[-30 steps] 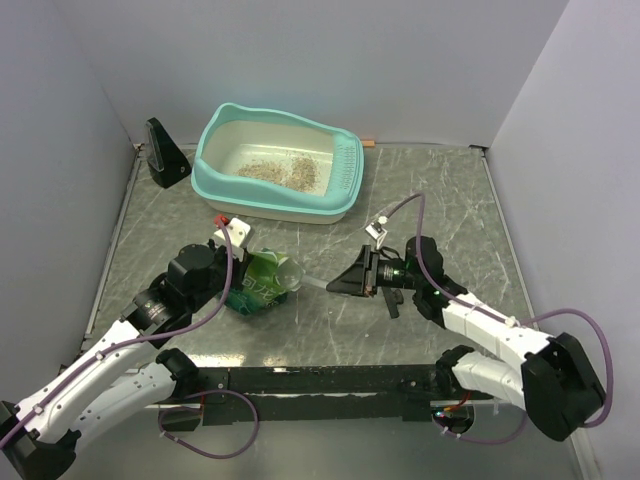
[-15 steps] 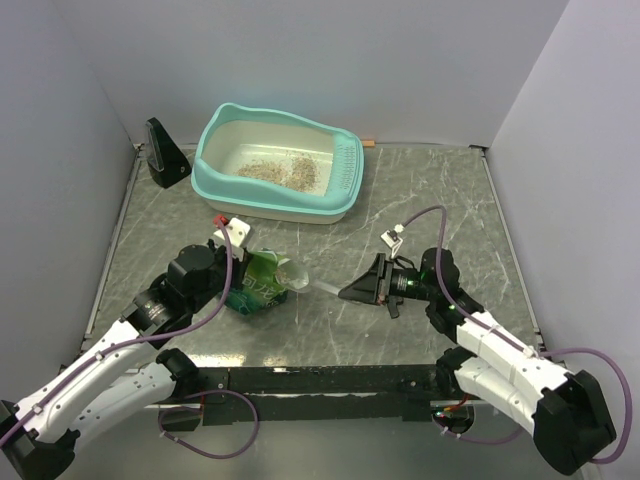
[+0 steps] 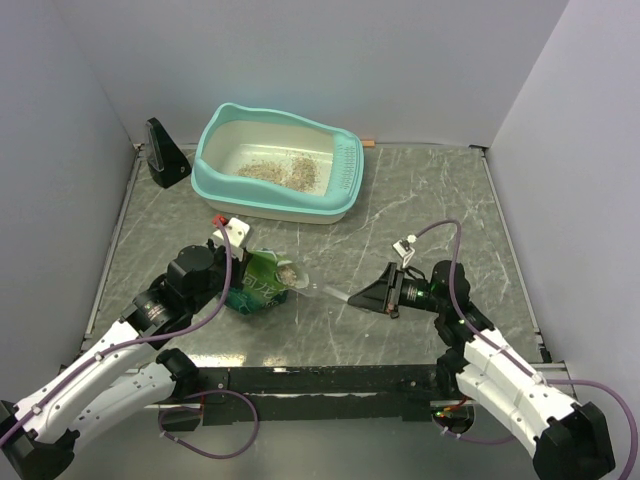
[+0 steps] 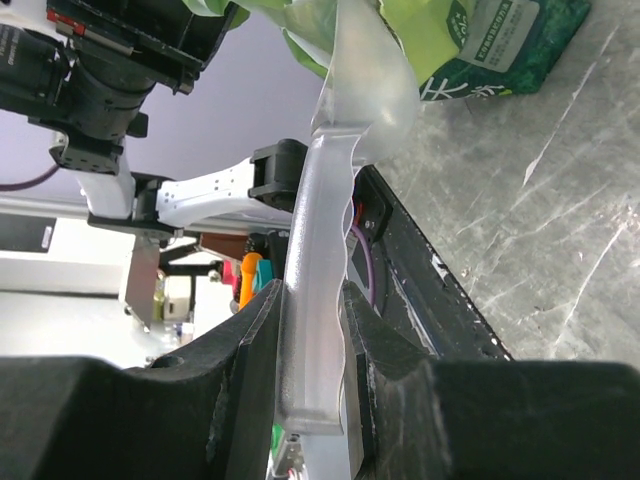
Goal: Fill the litter box with clean litter
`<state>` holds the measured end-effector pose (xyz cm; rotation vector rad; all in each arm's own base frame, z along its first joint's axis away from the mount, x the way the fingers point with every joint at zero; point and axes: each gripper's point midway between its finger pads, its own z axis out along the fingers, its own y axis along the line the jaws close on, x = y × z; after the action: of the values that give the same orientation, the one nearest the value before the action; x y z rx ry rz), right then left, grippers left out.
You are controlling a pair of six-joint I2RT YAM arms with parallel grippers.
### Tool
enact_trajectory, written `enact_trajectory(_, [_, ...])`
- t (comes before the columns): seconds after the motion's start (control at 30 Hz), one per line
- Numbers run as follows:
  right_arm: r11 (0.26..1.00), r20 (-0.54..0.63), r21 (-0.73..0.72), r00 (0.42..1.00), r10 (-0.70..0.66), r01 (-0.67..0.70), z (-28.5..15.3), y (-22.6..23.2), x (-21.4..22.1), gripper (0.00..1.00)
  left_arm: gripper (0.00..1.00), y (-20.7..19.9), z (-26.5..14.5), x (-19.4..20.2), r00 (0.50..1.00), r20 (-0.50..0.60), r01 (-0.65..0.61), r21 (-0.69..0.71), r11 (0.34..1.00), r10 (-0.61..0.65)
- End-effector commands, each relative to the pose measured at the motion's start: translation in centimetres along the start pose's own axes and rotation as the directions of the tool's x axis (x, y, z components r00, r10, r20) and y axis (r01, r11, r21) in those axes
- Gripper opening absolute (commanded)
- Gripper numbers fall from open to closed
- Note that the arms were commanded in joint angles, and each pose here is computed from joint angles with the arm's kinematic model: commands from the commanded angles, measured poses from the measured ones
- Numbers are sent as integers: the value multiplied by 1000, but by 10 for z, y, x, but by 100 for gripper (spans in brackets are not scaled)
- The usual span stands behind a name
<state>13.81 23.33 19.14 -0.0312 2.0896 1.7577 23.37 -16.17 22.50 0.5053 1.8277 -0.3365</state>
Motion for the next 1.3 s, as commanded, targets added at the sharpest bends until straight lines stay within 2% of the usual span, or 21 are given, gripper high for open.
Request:
enact_trajectory(0.0, [998,35,12,998,60,-61,-4,-5,0,0,1,-1,0,-16,997,71,6,3,1000,-6])
enact_trajectory(0.63, [996,112,-40,990,83,-79,-23,8,4,0,1,1,0,-16,997,72,8,-11,1000,-7])
enact_trajectory(1.03, [990,131,-130,988,77,-60,-33,50,-1,0,1,2,-1,-17,997,73,7,-17,1000,-6])
enact_trajectory(1.27, [983,194,-182,980,54,-19,-30,63,-20,0,1,3,-2,-17,997,75,7,-18,1000,-6])
